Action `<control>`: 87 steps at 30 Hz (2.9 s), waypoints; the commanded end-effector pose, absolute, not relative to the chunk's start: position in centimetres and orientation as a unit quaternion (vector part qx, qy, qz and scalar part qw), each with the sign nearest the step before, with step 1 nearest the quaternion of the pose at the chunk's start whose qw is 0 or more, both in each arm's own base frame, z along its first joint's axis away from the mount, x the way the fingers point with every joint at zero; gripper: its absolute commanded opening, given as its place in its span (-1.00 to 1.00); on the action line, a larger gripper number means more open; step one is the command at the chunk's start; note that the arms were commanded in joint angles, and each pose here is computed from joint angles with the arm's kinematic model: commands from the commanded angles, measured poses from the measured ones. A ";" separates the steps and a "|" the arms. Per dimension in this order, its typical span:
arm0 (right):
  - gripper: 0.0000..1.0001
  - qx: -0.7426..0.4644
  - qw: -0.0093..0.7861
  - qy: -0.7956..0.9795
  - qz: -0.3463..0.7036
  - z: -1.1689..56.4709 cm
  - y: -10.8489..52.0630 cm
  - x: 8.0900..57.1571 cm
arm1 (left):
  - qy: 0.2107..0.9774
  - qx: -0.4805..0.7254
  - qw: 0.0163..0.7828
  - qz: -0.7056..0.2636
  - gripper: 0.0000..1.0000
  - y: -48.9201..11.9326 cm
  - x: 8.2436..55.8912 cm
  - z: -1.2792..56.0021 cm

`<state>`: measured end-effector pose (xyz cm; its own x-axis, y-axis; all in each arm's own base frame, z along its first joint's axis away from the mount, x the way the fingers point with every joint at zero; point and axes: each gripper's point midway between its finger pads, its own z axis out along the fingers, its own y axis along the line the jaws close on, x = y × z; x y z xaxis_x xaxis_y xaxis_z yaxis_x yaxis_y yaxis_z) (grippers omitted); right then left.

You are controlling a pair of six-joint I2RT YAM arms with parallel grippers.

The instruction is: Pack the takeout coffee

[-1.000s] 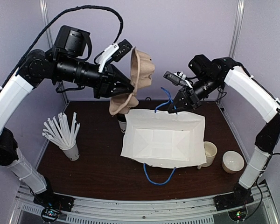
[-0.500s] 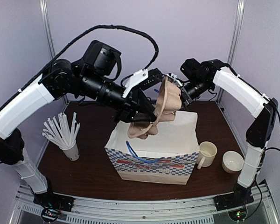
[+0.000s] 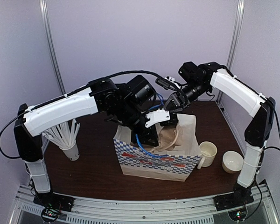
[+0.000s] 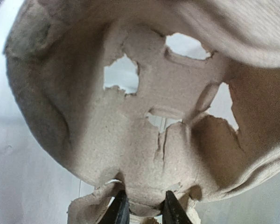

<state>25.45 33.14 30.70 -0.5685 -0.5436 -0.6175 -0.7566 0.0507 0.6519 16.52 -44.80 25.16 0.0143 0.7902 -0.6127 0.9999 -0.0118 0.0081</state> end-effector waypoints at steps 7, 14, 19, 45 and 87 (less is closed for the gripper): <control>-0.45 -0.449 0.103 0.721 0.517 30.3 33.5 26.5 | 0.687 0.692 0.198 -0.105 -0.52 -43.5 19.5 20.8; -0.06 -0.445 0.137 0.736 0.491 31.1 32.0 28.5 | 0.688 0.700 0.169 -0.091 -0.52 -43.8 19.7 18.2; 0.16 -0.447 0.174 0.751 0.454 32.1 30.0 29.8 | 0.690 0.703 0.144 -0.091 -0.51 -44.3 19.7 16.2; 0.19 -0.438 0.232 0.761 0.418 34.4 26.2 30.9 | 0.688 0.713 0.121 -0.063 0.10 -43.8 19.1 15.0; 0.34 -0.496 0.236 0.732 0.403 34.0 25.9 26.3 | 0.733 0.503 0.381 -0.253 0.26 -36.1 30.0 34.1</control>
<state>27.82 24.74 33.74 -0.4343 -0.5120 -0.7411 -0.9007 0.2522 0.3537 34.05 -33.84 30.11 -0.3073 0.6553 -0.6901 0.8572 0.5055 0.0984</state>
